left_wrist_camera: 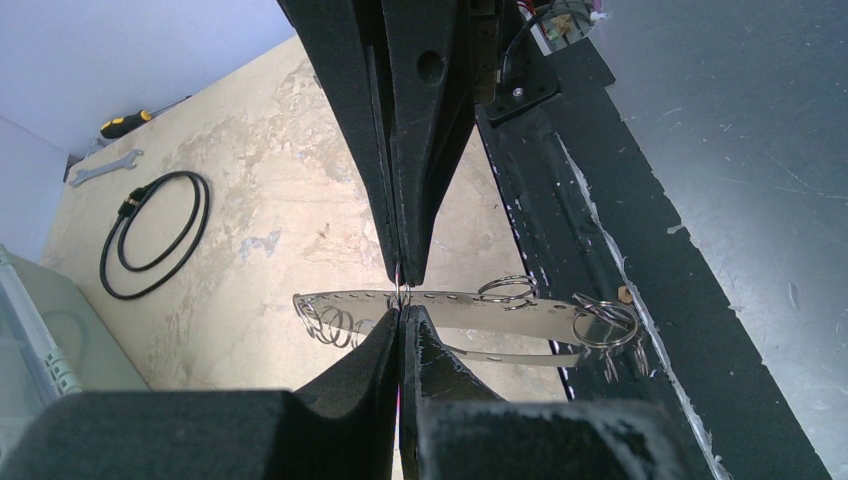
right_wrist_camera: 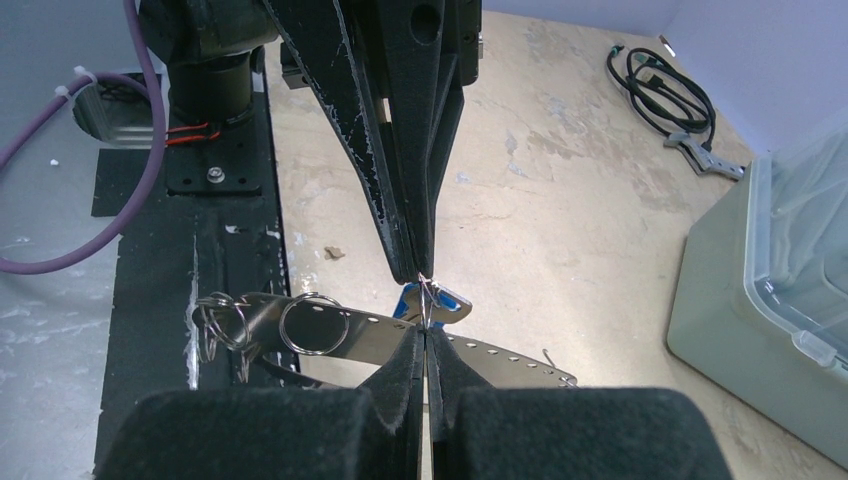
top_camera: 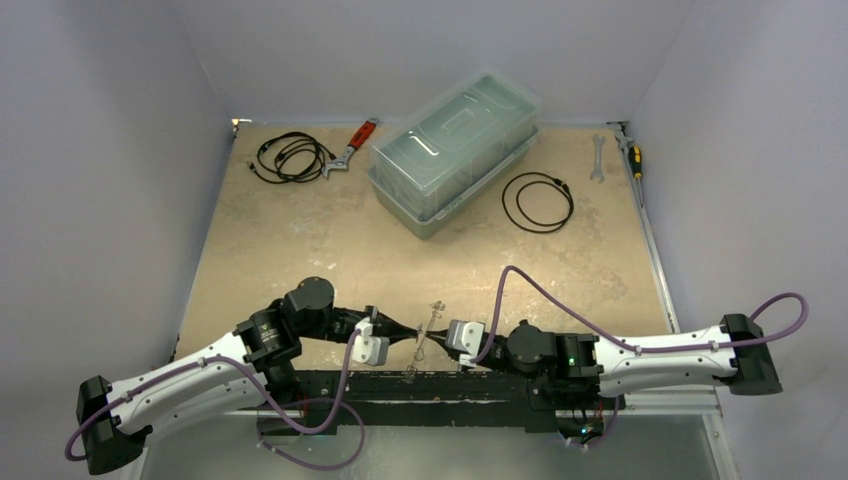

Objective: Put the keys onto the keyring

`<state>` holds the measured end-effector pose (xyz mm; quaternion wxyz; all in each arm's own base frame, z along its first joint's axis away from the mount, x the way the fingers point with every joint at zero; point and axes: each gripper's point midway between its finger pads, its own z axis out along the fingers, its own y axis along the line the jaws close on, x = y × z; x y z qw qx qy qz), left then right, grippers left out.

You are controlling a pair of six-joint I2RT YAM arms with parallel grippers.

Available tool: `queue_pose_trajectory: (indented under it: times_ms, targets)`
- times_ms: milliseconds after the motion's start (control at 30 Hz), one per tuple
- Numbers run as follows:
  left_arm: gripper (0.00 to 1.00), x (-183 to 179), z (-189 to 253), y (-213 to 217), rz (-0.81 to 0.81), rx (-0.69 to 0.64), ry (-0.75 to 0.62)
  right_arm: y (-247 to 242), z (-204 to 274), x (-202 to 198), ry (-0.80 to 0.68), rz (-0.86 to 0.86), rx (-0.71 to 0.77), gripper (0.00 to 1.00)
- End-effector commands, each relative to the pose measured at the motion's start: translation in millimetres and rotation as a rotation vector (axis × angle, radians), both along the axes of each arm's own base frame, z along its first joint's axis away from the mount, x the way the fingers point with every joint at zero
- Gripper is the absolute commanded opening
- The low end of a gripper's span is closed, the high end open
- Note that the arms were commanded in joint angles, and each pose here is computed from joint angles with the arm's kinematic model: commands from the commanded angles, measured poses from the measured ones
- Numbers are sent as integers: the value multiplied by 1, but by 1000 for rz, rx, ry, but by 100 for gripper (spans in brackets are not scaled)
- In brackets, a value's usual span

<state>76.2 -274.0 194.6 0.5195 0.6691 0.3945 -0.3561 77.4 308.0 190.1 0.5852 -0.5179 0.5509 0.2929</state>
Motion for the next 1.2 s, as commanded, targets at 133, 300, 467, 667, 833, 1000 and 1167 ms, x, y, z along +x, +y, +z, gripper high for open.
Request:
queue_pose_trajectory:
  times_ms: [133, 300, 467, 667, 833, 1000, 1167]
  targets:
    - [0, -4, 1, -2, -31, -5, -9, 5, 39, -1, 3, 9, 121, 0]
    - [0, -5, 2, -1, -31, -9, -11, 6, 38, -2, 5, 14, 115, 0]
    - [0, -5, 3, -1, -30, -12, -10, 5, 40, -2, 5, 16, 125, 0]
    - [0, -1, 2, -1, -6, -6, -8, 5, 41, -4, 4, 26, 129, 0]
    - [0, 1, 3, 0, 9, -4, -15, 5, 41, -4, 4, 27, 129, 0]
    - [3, 2, 3, 1, 12, -11, -26, 5, 42, -5, 5, 31, 133, 0]
    - [10, 2, 4, 2, 17, -12, -28, 5, 41, -5, 5, 30, 132, 0]
